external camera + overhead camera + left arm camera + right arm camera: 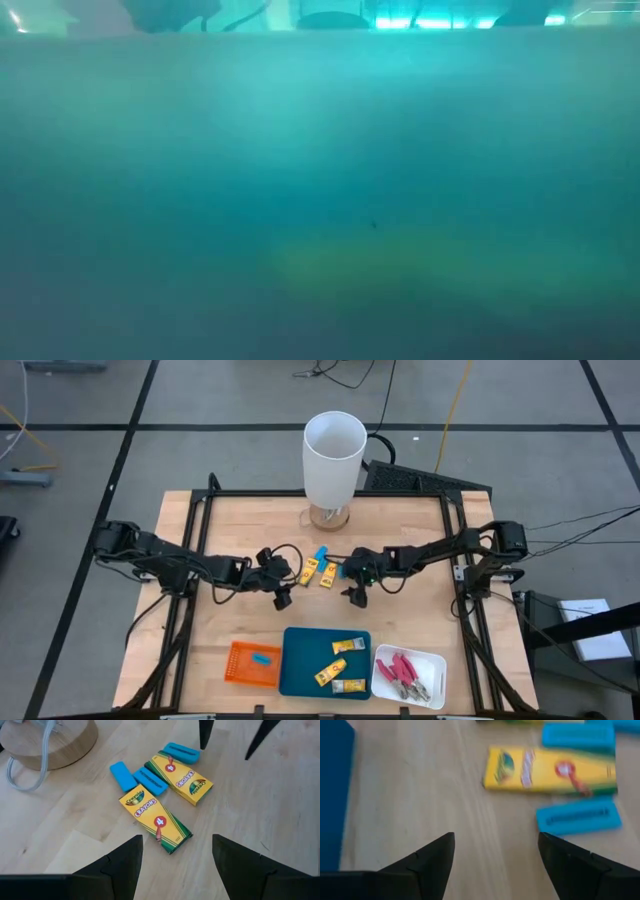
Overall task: Pick & Place School Supplies
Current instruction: Put the blue eraser into the orange bin
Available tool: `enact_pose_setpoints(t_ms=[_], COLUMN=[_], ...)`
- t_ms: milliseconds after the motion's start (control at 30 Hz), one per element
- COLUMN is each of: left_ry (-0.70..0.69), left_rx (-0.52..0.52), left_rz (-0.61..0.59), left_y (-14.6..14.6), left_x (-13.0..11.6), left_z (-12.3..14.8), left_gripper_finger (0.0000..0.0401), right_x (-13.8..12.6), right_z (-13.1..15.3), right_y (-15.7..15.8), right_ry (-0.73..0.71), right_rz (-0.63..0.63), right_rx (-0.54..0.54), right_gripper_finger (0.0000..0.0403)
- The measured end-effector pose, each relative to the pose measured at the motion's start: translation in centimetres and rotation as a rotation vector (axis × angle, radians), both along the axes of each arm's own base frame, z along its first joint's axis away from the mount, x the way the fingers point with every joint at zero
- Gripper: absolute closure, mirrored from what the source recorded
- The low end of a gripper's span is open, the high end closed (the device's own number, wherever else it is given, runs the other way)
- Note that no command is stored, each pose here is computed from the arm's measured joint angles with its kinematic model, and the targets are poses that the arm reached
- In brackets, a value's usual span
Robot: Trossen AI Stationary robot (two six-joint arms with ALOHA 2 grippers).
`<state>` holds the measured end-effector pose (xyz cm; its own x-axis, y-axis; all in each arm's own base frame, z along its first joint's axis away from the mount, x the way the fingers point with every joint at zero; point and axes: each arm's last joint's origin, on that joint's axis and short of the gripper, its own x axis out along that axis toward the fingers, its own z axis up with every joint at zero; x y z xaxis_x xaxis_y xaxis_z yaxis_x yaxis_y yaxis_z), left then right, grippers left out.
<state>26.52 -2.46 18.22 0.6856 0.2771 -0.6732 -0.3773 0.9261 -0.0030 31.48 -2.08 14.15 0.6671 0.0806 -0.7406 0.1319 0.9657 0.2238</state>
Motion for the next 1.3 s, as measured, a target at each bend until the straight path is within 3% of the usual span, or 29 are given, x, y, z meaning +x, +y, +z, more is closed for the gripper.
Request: enact_pose_setpoints(t_ms=[133, 367, 567, 833, 1300], left_ry=[-0.002, -0.002, -0.002, 0.006, 0.009], left_rx=[-0.002, -0.007, -0.007, -0.009, -0.006], left_rz=[-0.002, -0.004, -0.005, -0.011, -0.021], left_y=[0.0, 0.0, 0.0, -0.1, -0.1], left_x=[0.0, 0.0, 0.0, 0.0, 0.0], left_z=[0.0, 0.0, 0.0, 0.0, 0.0], left_gripper_finger=[0.0158, 0.0158, 0.0158, 0.0158, 0.0158], right_x=[-0.4, -0.4, 0.4, 1.0, 0.0], right_z=[-0.3, -0.3, -1.5, -3.4, -0.8], right_y=[-0.3, -0.7, -1.6, -2.6, -3.0], right_ry=[0.053, 0.07, 0.032, 0.046, 0.022], right_rz=[-0.038, -0.032, 0.046, 0.022, 0.034], right_rx=[-0.026, -0.314, -0.291, -0.308, -0.341], right_gripper_finger=[0.0128, 0.0128, 0.0111, 0.0095, 0.0104])
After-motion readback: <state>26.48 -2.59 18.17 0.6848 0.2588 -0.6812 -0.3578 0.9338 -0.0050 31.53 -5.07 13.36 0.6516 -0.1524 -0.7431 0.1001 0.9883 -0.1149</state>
